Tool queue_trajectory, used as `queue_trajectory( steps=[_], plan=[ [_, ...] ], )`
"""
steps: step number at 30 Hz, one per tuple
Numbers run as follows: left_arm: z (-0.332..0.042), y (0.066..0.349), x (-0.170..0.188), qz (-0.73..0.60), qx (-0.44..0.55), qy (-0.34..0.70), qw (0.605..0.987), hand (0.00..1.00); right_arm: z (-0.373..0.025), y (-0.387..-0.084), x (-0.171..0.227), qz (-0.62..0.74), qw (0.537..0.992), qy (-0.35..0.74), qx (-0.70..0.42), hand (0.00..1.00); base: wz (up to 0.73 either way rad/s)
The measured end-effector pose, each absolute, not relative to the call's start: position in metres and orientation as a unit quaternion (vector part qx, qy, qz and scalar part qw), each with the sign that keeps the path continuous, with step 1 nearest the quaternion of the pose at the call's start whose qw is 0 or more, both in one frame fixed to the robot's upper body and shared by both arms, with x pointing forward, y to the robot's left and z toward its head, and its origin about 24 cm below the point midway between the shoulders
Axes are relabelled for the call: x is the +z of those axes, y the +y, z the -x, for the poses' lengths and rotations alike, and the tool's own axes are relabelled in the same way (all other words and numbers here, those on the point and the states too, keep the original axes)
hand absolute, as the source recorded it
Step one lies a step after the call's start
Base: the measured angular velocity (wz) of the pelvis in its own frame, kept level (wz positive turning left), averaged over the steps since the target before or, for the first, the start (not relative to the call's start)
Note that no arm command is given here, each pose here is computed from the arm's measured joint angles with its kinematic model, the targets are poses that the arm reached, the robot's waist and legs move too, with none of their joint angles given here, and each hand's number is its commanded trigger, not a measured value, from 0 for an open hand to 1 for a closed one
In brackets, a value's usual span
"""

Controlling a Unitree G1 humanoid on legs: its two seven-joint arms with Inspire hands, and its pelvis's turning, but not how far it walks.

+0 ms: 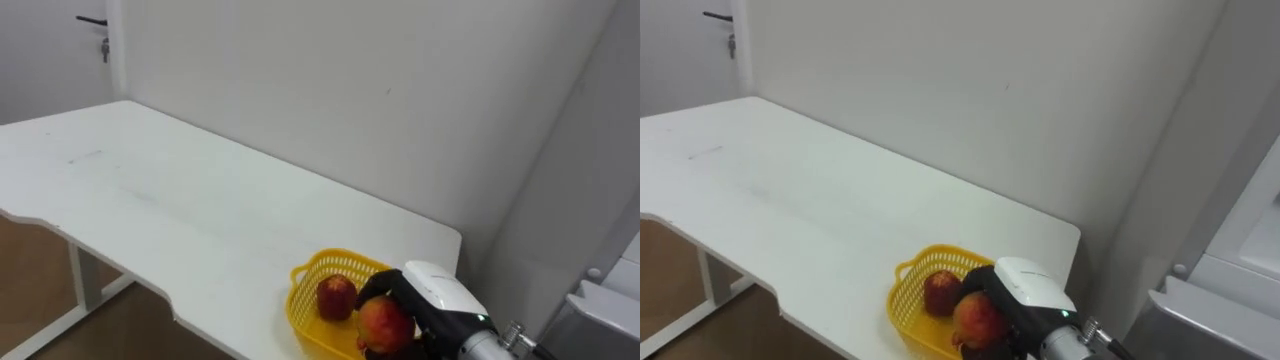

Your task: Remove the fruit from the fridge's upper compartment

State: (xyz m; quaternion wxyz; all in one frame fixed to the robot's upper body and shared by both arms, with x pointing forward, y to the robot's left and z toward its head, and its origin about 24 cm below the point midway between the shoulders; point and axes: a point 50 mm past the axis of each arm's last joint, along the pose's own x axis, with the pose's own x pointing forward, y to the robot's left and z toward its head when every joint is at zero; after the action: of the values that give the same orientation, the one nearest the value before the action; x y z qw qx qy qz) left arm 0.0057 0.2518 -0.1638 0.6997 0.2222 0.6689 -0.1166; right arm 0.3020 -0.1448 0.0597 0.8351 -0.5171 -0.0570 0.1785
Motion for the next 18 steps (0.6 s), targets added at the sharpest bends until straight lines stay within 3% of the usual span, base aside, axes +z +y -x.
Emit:
queue_trajectory(
  steps=[8, 9, 10, 11, 18],
  plan=[
    [-0.0076, 0.2517, -0.1634, -0.224, -0.116, 0.665, 0.703, 0.00, -0.3024, -0.1448, 0.0601, 0.516, 0.836, -0.058, 0.177, 1.00, 0.04],
    [-0.0070, 0.2519, -0.1633, -0.224, -0.116, 0.665, 0.703, 0.00, -0.3024, -0.1449, 0.0602, 0.516, 0.836, -0.059, 0.176, 0.59, 0.04],
    [-0.0069, 0.2519, -0.1631, -0.224, -0.116, 0.665, 0.703, 0.00, -0.3024, -0.1449, 0.0603, 0.516, 0.837, -0.059, 0.175, 0.33, 0.04],
    [-0.0068, 0.2519, -0.1628, -0.224, -0.116, 0.663, 0.704, 0.00, -0.3025, -0.1450, 0.0604, 0.515, 0.837, -0.060, 0.173, 0.00, 0.05],
    [-0.0056, 0.2519, -0.1619, -0.222, -0.121, 0.662, 0.706, 0.00, -0.3029, -0.1447, 0.0618, 0.505, 0.845, -0.068, 0.162, 0.00, 0.05]
  ],
)
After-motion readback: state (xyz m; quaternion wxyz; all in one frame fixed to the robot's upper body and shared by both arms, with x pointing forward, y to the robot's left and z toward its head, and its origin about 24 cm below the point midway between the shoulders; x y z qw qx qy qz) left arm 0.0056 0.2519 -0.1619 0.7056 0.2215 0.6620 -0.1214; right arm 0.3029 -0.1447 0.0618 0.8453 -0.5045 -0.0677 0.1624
